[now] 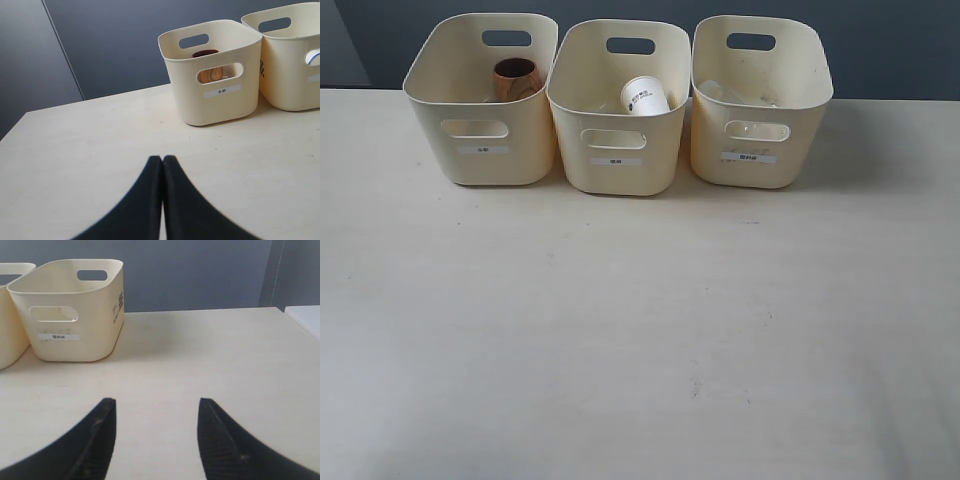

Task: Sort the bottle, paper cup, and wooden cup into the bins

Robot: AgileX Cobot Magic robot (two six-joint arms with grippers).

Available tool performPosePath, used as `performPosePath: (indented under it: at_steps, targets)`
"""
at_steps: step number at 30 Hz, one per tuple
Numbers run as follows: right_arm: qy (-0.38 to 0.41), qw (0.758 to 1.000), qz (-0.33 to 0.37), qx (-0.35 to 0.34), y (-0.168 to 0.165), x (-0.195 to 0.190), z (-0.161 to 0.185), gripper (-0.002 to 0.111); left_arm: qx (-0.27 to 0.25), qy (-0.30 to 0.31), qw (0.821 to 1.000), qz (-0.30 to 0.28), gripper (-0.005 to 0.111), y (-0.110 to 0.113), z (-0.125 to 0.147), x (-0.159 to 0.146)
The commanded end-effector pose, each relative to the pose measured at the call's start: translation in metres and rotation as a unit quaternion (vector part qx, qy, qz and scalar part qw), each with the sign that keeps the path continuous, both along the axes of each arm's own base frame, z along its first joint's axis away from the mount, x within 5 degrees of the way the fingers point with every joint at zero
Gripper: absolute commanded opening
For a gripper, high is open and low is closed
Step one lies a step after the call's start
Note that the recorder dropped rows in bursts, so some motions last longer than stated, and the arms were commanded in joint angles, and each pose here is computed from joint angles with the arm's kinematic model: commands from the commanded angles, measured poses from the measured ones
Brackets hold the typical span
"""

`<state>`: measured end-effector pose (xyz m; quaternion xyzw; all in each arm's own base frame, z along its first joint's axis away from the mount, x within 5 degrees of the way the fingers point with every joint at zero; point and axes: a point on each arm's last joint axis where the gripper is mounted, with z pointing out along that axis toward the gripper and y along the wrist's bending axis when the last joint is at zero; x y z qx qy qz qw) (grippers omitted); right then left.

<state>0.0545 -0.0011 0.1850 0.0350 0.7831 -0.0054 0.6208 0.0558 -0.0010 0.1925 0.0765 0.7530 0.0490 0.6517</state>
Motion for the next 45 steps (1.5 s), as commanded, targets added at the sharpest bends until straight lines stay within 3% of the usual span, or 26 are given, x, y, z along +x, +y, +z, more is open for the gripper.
performPosePath:
  at_steps: [1, 45]
  targets:
    - [-0.013, 0.999, -0.005, -0.034, -0.0021, 0.0001, 0.0023, 0.049, 0.002, -0.004, 1.0, -0.001, 0.0, -0.0001, 0.0003, -0.0002]
    - [-0.009, 1.0, -0.003, 0.001, -0.0003, 0.0, 0.0011, 0.049, 0.002, -0.005, 1.0, -0.001, 0.0, -0.0001, 0.0004, -0.0002]
